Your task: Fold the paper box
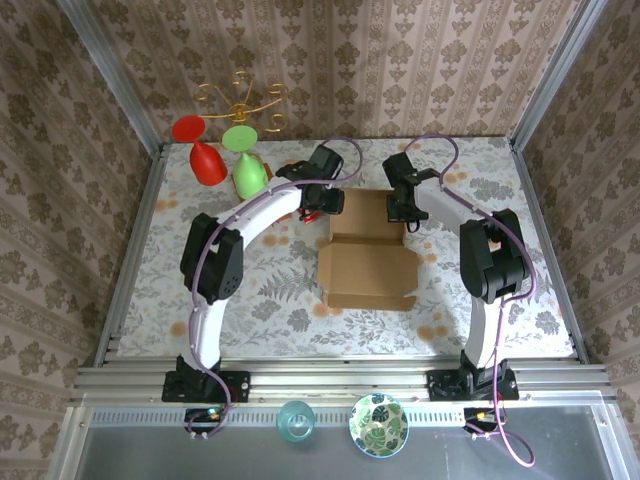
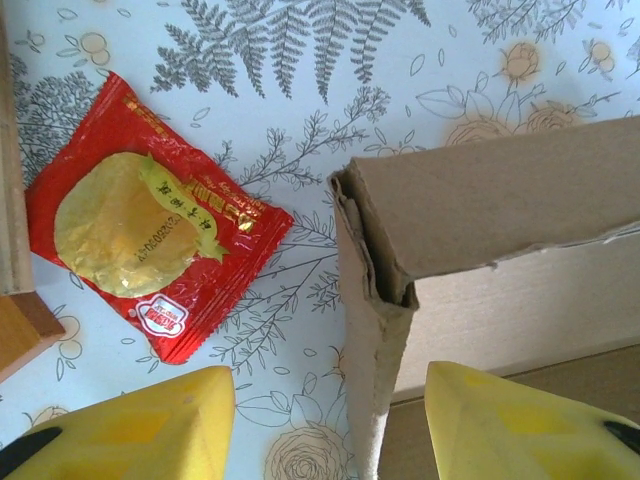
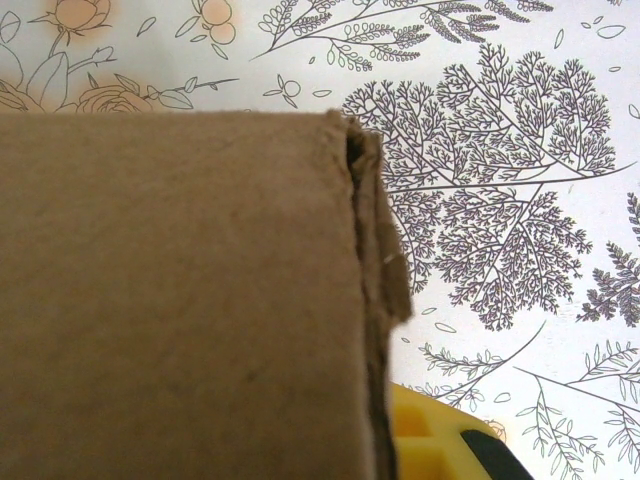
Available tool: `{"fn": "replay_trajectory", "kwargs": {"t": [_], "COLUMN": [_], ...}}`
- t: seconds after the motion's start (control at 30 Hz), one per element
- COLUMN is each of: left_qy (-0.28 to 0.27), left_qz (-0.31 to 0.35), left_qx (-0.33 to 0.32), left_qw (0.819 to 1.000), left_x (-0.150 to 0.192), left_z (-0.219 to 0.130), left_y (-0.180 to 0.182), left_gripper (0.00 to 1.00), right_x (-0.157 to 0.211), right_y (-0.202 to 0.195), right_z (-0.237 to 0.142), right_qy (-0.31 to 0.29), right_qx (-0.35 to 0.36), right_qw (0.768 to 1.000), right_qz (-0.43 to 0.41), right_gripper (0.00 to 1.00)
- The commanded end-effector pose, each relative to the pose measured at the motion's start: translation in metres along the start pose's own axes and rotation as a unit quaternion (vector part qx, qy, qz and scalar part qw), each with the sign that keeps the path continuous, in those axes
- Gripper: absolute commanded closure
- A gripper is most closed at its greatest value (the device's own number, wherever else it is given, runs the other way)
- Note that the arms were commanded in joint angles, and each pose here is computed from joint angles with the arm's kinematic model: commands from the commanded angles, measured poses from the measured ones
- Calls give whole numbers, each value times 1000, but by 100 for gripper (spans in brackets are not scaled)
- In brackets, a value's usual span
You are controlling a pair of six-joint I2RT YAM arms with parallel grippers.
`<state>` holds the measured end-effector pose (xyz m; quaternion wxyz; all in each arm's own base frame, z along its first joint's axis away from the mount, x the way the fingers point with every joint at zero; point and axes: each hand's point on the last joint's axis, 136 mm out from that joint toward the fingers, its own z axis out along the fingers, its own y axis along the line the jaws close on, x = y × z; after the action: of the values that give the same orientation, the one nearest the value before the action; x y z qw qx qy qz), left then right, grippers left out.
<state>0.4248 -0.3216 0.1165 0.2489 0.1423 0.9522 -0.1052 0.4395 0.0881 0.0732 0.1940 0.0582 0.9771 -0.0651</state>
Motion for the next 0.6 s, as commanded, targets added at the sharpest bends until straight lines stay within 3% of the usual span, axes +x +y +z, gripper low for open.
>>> {"fn": "replay_trajectory", "kwargs": {"t": [0.0,0.17,0.3,0.43,0.57], "left_qy": [8,22,17,17,19], "left_qz": [28,45,74,90,104], "left_qx": [6,-19,-55,-74,-112], "left_qw": [1000,999,996,993,988], "left_x": [-1,8,8,7,7], "left_z": [9,22,31,40,45], "left_y": [-12,-8,-3,-1,6], "left_gripper": [47,52,69,80,100], "right_x": [23,22,23,25,25], "right_y": [-3,-3,-2,-2,-3], "right_z": [15,15,16,18,18], "right_qy": [52,54,57,61,61], "right_qx": [11,10,8,7,10], "right_qw": [999,998,998,998,998], "right_qz": [-4,-3,-3,-1,1], "right_gripper": [100,100,100,100,100]}}
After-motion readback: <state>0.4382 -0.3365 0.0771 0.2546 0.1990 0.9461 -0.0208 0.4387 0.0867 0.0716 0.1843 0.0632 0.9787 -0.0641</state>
